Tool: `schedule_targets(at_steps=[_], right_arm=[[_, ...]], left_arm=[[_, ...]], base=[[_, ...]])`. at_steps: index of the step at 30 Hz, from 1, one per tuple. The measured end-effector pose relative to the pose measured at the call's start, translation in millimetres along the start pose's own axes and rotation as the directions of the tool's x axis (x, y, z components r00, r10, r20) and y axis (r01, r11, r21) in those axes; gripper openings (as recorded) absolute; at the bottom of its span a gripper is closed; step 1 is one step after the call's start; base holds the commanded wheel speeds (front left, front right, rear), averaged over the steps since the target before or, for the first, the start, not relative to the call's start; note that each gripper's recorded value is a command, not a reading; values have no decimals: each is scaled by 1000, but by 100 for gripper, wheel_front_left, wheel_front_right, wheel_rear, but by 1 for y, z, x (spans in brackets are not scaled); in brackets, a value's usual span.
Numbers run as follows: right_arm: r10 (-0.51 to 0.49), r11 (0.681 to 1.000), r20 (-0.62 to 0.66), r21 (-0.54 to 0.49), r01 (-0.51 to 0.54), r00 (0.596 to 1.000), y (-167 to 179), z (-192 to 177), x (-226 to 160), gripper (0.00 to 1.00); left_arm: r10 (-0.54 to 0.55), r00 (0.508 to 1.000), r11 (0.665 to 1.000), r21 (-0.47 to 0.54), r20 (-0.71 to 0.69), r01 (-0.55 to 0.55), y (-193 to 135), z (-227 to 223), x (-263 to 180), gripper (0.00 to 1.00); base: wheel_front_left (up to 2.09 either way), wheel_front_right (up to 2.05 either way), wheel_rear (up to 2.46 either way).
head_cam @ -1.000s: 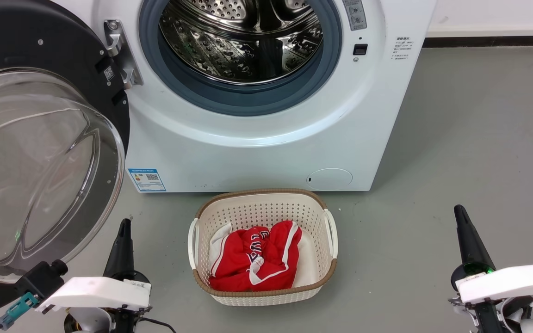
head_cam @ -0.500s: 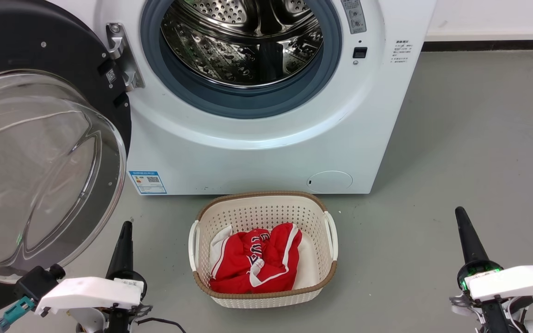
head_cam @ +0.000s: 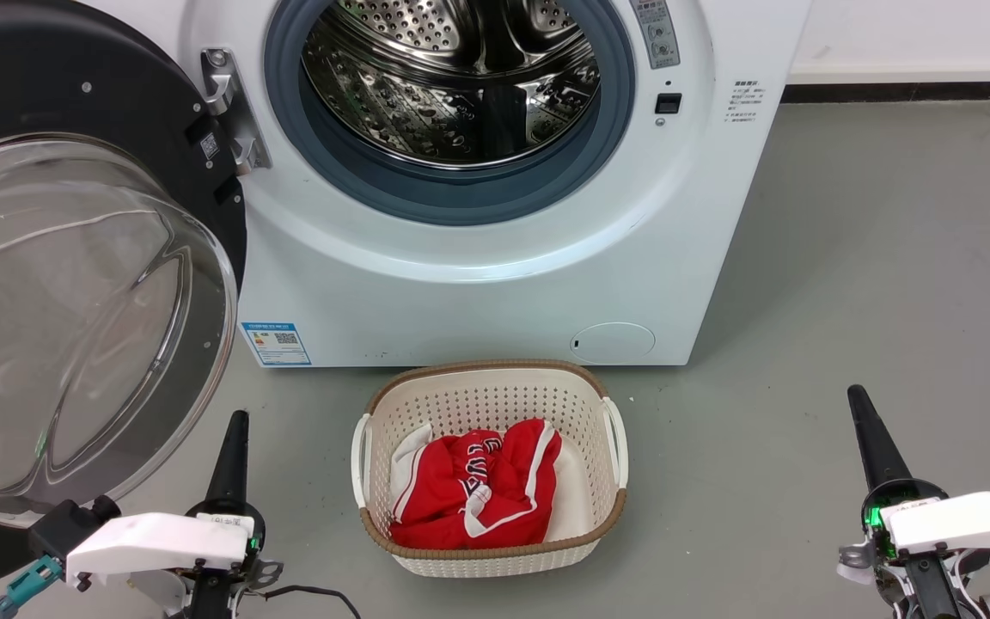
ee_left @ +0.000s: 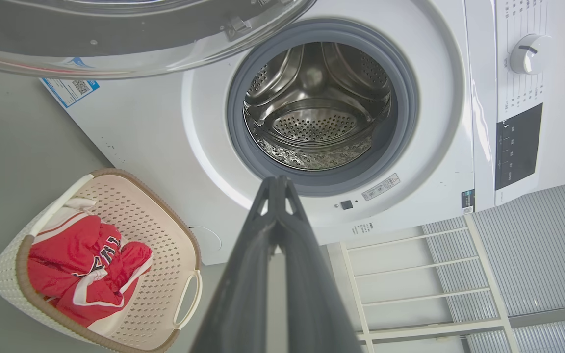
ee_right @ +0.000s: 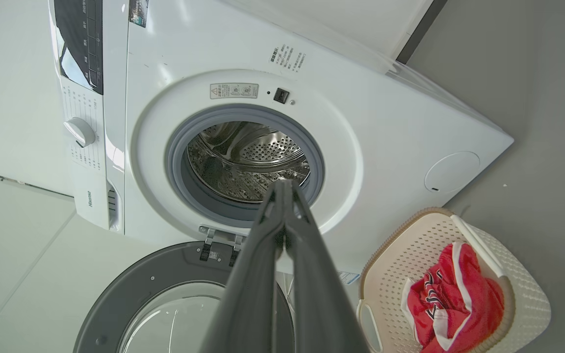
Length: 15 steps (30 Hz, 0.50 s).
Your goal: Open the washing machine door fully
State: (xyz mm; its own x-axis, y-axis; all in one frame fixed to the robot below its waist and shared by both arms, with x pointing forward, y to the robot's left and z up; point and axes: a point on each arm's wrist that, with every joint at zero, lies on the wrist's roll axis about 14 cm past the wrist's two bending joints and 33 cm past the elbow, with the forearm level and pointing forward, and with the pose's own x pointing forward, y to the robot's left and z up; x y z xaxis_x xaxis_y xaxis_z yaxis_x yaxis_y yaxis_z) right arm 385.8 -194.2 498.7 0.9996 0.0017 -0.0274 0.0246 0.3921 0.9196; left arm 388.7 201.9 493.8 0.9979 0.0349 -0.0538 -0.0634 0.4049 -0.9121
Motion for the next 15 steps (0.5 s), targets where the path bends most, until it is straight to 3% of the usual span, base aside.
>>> schedule_targets(at_steps=[15], right_arm=[[2,989,3,146,-2,1000,1,3,1,0]], left_arm=[[-12,1000,988,-152,-11,10,-2,0,-1,0]], base=[[0,0,0]])
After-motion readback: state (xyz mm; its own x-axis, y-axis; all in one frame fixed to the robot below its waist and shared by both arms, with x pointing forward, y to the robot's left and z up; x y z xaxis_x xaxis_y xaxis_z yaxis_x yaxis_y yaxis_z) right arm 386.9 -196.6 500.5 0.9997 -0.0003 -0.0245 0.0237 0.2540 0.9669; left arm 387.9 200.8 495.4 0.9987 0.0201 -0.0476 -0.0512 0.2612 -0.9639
